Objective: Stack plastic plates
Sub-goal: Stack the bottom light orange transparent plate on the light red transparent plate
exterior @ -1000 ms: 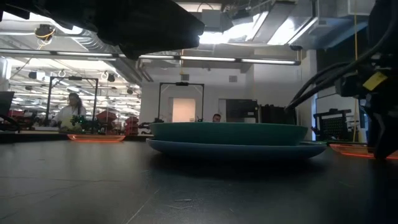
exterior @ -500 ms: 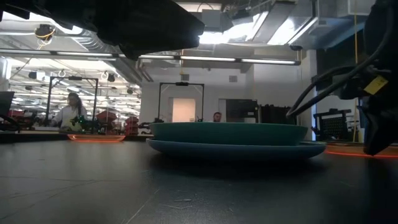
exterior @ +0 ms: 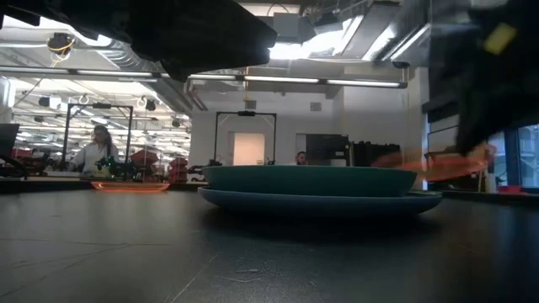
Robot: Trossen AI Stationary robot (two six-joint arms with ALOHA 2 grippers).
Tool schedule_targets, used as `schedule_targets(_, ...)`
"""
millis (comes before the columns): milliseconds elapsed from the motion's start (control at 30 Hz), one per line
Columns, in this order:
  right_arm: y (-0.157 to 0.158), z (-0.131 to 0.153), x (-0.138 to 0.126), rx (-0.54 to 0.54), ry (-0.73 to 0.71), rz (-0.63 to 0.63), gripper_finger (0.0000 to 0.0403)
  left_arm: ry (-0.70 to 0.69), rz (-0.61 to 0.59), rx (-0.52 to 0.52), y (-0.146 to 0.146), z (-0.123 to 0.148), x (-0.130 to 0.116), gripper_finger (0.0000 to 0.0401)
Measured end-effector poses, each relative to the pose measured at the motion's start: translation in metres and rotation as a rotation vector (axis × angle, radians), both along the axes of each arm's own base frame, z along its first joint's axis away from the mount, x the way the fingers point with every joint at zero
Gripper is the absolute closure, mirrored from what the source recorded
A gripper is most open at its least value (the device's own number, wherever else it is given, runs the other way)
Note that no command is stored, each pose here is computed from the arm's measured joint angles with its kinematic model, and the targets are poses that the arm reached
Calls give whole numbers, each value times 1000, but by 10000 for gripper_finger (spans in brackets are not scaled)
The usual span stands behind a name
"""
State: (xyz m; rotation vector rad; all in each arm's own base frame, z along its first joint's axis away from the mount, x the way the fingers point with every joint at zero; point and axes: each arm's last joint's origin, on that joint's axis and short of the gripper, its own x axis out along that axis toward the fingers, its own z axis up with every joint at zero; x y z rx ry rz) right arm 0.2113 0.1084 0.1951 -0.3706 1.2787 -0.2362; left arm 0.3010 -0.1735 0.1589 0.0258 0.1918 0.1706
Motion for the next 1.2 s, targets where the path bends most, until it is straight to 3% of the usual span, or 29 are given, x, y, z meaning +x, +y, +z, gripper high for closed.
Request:
schedule_targets(167,7,17,14,-15,-71,113,402,0,-5,1,-1,0,-1,252)
schedule_targets(433,19,20,33,27,-221,338,402,0,-5,3,-1,0,-1,252)
schedule_targets(633,23,19,43,26,-329,423,402,1,-5,3,-1,0,-1,252)
schedule_targets(967,8,9,56,144,-452,419,402,1,-5,3,-1,0,-1,252)
schedule_targets(1200,-8,-3,57,213,-441,357,402,1,-5,4,-1,0,-1,252)
